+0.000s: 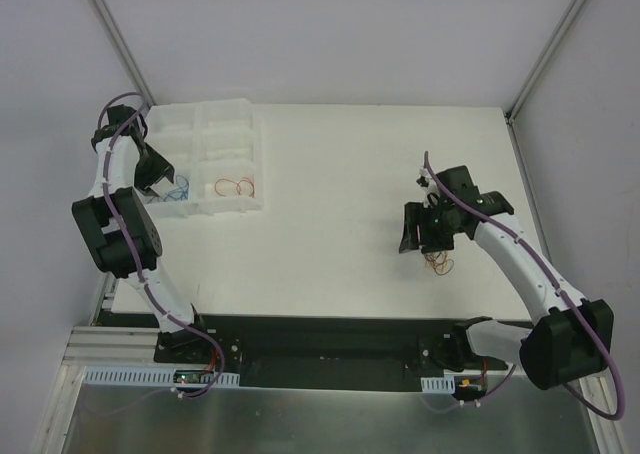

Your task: Untangle the cables

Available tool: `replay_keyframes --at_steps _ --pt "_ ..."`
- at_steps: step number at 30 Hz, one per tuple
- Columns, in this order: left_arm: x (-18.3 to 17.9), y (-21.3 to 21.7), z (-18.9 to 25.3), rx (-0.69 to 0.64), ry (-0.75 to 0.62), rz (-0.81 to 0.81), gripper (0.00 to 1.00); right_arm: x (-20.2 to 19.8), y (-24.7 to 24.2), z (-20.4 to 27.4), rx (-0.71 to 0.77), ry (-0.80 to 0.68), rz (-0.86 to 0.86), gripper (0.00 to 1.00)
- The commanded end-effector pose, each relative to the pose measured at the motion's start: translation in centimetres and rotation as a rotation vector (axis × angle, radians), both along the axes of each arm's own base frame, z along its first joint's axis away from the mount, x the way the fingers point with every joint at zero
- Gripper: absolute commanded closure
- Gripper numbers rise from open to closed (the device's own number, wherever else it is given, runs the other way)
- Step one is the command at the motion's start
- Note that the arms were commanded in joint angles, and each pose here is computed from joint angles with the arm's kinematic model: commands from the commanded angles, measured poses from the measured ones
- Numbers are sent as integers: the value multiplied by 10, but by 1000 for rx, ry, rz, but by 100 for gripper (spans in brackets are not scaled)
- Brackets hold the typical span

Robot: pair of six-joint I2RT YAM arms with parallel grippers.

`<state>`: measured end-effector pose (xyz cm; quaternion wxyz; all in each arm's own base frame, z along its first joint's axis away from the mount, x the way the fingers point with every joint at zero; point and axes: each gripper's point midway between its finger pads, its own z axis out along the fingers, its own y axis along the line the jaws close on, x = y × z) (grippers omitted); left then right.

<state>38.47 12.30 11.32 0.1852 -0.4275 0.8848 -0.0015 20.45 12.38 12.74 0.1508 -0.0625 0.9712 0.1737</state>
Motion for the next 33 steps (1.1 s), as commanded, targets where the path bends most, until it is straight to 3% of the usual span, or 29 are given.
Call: replay_keyframes --at_steps 1,4,7,9,13,18,22,29,33 --pt "-5 -7 45 17 -93 -41 48 3 -9 18 -23 -56 -39 37" --pt "-10 -23 63 7 -157 -69 44 7 -29 12 -115 -64 -115 37" --pt "-13 -56 75 -16 -215 -158 43 9 -69 -1 -241 -6 -333 37" --pt "-13 -99 80 -61 -264 -271 41 6 -88 -11 -218 76 -463 38" --pt "-37 -208 81 -204 -306 -579 41 19 -89 -26 -30 158 -572 40" --pt "-100 -333 81 -409 -335 -941 35 49 -83 -45 16 160 -526 44" --pt "-154 -404 76 -506 -283 -1205 34 61 -74 -66 -2 193 -471 58" --pt "-182 -447 77 -565 -276 -1364 41 34 1 -84 -1 241 -263 85" --pt "-179 -445 75 -539 -284 -1368 41 13 71 -63 174 220 -146 92"
